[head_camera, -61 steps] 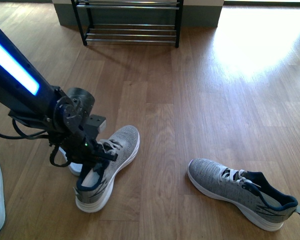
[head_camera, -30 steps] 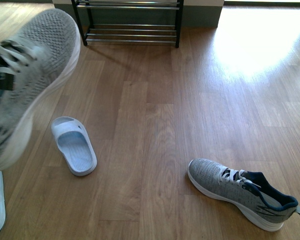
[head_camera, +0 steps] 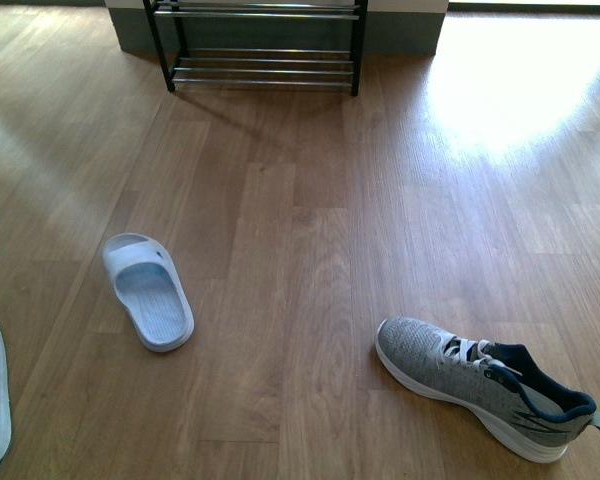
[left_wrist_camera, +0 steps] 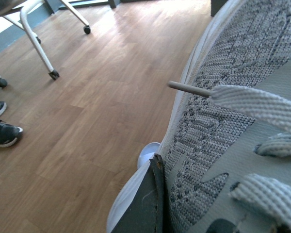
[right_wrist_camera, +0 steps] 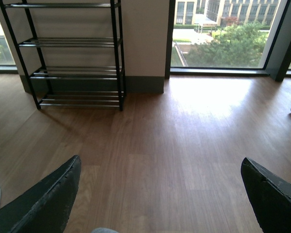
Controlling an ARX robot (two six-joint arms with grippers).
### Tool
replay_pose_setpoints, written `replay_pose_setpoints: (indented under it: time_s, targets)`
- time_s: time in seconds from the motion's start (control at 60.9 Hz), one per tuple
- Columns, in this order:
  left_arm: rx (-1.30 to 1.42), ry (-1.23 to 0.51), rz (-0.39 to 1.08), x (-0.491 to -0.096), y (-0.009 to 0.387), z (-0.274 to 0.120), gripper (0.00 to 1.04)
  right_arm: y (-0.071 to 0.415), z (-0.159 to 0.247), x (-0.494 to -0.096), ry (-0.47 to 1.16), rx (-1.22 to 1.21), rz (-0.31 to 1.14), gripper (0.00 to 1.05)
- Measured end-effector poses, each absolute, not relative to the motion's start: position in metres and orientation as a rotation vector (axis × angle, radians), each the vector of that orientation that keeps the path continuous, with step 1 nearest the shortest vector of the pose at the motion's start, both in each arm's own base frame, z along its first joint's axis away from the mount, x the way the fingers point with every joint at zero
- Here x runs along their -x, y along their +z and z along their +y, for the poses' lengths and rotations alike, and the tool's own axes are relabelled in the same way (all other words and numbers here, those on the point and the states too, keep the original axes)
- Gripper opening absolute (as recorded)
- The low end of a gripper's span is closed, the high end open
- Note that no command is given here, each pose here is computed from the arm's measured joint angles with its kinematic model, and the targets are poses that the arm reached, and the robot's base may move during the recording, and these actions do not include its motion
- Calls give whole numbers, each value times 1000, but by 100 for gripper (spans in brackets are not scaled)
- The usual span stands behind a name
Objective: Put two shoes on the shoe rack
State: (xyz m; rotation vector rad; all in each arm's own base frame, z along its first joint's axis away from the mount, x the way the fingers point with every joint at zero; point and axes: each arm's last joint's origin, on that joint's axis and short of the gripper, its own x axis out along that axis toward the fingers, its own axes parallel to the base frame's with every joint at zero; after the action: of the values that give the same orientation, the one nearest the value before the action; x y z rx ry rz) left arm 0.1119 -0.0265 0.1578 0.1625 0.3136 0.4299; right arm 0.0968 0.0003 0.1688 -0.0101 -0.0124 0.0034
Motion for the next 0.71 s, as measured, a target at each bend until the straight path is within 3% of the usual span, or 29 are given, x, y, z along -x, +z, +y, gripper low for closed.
replay_pose_setpoints:
  time_s: [0.706]
  targets:
    - [-266, 466, 280, -113, 158, -30, 2, 169, 0, -97, 3, 10, -12, 96]
